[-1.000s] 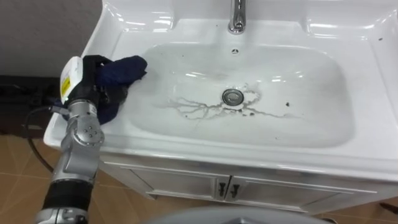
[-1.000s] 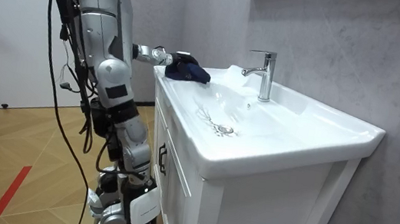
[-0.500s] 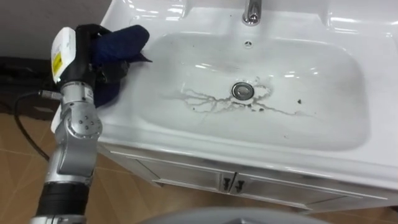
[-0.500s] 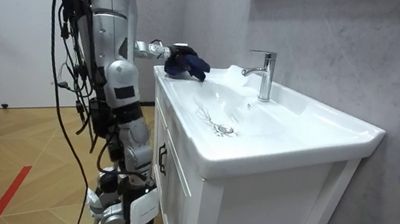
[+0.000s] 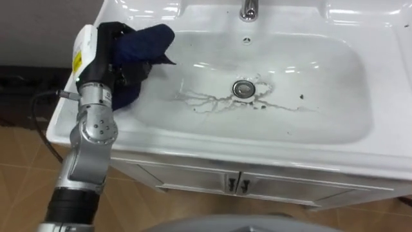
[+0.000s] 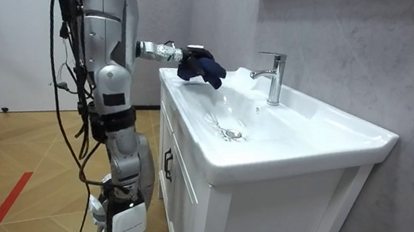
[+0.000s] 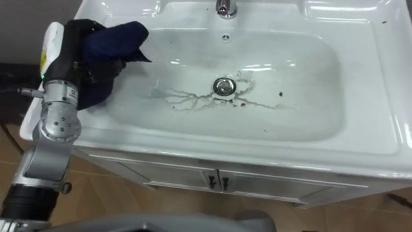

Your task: Wipe basin

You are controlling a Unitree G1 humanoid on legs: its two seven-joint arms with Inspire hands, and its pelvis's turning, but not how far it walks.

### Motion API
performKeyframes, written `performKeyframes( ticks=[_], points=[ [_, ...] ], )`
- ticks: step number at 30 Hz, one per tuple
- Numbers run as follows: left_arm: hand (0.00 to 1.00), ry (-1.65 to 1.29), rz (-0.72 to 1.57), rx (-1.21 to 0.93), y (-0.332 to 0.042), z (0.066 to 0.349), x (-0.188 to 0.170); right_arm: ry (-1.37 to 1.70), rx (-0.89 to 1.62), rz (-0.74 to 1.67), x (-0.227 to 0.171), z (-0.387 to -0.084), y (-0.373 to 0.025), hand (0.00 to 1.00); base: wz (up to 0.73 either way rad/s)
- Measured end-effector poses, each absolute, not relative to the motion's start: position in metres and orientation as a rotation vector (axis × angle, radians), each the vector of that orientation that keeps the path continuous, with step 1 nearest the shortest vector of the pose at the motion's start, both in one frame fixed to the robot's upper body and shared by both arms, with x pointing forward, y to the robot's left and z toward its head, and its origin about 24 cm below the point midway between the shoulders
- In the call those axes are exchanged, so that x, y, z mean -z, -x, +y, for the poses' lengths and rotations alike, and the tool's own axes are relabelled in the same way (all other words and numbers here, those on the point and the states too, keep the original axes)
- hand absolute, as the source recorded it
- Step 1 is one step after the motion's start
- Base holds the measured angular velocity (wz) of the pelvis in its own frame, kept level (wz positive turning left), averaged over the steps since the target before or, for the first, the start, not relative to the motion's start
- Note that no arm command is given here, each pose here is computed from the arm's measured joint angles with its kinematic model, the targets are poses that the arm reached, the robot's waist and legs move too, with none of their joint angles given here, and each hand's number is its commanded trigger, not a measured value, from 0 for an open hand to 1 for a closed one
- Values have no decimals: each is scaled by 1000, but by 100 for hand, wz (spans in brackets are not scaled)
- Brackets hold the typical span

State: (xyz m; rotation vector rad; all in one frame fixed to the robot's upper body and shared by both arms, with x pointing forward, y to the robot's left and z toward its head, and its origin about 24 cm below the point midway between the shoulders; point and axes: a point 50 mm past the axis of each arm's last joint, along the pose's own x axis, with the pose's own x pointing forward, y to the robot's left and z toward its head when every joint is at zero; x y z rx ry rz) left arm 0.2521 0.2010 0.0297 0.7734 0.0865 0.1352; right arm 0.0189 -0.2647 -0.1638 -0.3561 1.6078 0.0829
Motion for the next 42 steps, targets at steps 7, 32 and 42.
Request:
performKeyframes(
  ticks=[7, 32, 42],
  points=[
    [100, -799, 141, -92, -256, 199, -15, 334, -60, 1598, 164, -264, -21, 0, -5],
    [100, -973, 277, 69, -302, 187, 17, 168, 155, 1415, 156, -272, -71, 0, -8],
    [100, -954, 324, 79, -305, 193, 25, 211, 206, 1323, 147, -286, -96, 0, -2]
  ],
)
